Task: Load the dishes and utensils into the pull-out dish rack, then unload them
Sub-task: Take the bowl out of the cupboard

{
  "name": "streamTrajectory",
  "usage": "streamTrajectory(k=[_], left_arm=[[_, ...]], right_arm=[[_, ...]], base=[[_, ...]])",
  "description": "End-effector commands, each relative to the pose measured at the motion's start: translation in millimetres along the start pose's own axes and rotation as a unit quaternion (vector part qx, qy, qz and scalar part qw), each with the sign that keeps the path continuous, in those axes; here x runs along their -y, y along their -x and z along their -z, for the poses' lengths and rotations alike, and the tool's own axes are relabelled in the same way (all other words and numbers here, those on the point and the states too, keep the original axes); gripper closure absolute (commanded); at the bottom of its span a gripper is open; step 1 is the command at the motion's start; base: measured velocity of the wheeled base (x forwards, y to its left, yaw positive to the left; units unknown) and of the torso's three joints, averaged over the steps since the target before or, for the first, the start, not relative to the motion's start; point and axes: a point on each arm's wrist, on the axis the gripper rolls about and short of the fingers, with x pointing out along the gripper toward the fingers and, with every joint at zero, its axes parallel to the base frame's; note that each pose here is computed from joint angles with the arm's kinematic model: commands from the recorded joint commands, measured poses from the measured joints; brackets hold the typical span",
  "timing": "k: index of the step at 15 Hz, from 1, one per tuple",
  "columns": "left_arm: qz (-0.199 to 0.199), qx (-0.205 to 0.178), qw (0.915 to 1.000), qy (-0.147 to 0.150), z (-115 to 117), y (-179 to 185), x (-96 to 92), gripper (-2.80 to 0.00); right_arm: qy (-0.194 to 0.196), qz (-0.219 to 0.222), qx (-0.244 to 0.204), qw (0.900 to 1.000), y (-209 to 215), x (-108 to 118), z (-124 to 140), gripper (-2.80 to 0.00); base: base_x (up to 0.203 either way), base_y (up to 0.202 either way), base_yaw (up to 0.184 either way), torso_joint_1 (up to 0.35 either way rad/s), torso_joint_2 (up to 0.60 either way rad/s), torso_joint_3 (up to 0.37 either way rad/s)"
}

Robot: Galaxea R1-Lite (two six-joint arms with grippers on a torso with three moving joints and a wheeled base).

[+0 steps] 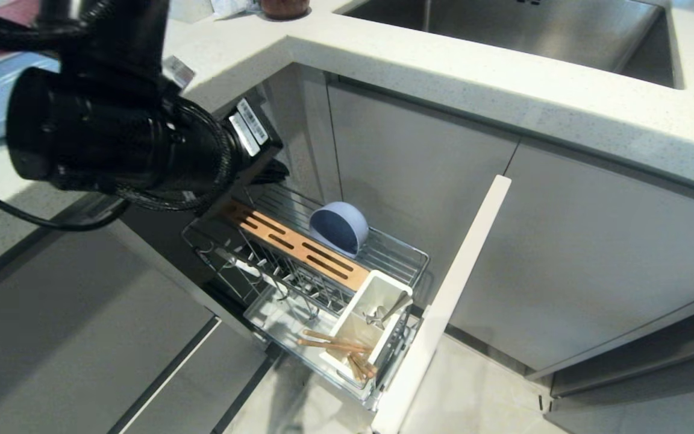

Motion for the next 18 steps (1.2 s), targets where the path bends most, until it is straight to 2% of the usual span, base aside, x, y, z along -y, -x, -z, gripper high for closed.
streamTrajectory(k=[1, 4, 10, 11, 18], left_arm=[[-0.026, -0.025, 0.9993, -0.009, 16.7, -32.8, -2.0, 0.00], [-0.059, -0.025, 0.9978, -0.019, 30.6, -62.4, -6.0, 0.00], [-0.082, -0.034, 0.9956, -0.030, 54.0, -109.1, -13.4, 0.00], [-0.086, -0.038, 0.9951, -0.032, 56.5, -113.8, -14.4, -2.80], [-0.062, -0.010, 0.9977, -0.025, 52.3, -127.1, -12.2, -2.80]], right_arm=[[0.000, 0.000, 0.001, 1.000, 0.2, 0.0, 0.5, 0.00], [0.000, 0.000, 0.001, 1.000, 0.2, 0.0, 0.5, 0.00], [0.000, 0.000, 0.001, 1.000, 0.2, 0.0, 0.5, 0.00], [0.000, 0.000, 0.001, 1.000, 0.2, 0.0, 0.5, 0.00], [0.000, 0.000, 0.001, 1.000, 0.2, 0.0, 0.5, 0.00]], base=[[0.000, 0.000, 0.000, 0.000, 0.00, 0.000], [0.000, 0.000, 0.000, 0.000, 0.00, 0.000], [0.000, 0.000, 0.000, 0.000, 0.00, 0.000], [0.000, 0.000, 0.000, 0.000, 0.00, 0.000], [0.000, 0.000, 0.000, 0.000, 0.00, 0.000]])
